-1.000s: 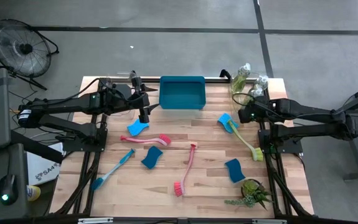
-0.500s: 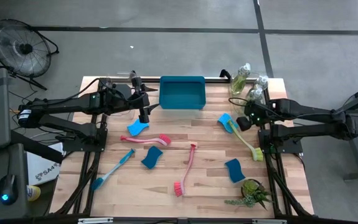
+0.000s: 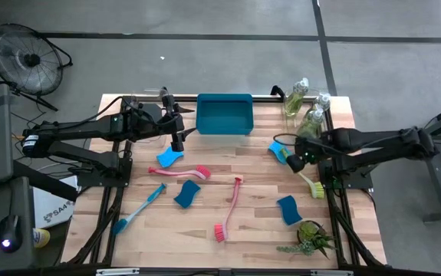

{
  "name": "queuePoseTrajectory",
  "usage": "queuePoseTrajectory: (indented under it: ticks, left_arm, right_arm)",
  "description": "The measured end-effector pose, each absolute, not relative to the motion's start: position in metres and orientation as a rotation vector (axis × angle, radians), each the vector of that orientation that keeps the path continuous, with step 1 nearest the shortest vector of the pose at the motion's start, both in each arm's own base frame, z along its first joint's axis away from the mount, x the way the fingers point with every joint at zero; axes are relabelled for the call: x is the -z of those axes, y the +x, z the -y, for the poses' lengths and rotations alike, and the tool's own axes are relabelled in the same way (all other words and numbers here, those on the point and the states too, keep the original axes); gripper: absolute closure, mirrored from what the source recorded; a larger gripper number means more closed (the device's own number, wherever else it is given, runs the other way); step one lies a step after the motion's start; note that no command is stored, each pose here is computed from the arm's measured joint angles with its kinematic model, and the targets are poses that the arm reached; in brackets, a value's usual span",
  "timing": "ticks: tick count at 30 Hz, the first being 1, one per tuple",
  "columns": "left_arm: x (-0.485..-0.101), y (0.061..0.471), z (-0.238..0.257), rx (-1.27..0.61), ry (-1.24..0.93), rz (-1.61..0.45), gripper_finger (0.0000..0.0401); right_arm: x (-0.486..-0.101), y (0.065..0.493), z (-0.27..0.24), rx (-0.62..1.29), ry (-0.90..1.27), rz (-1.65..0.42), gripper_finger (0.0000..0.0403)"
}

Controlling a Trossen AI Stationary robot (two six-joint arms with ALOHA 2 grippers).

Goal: Pick & Place Kitchen Sink Supplies
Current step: Put the green dish brush into the blue bin

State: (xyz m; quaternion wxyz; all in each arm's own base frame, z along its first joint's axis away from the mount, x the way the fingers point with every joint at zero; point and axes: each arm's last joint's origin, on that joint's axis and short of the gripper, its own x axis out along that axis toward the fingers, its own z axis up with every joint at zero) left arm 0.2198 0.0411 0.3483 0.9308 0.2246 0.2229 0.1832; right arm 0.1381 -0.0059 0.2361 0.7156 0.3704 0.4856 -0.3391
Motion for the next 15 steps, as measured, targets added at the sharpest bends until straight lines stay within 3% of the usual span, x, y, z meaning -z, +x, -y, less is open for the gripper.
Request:
queuePoseTrajectory:
  ticks: [15]
  left_arm:
    - [-0.348,0.22,-0.041,-0.375,0.46,-0.456,0.0132]
  right_arm:
    - [-0.216,0.157,-0.021,0.757,0.76,-1.216,0.0082]
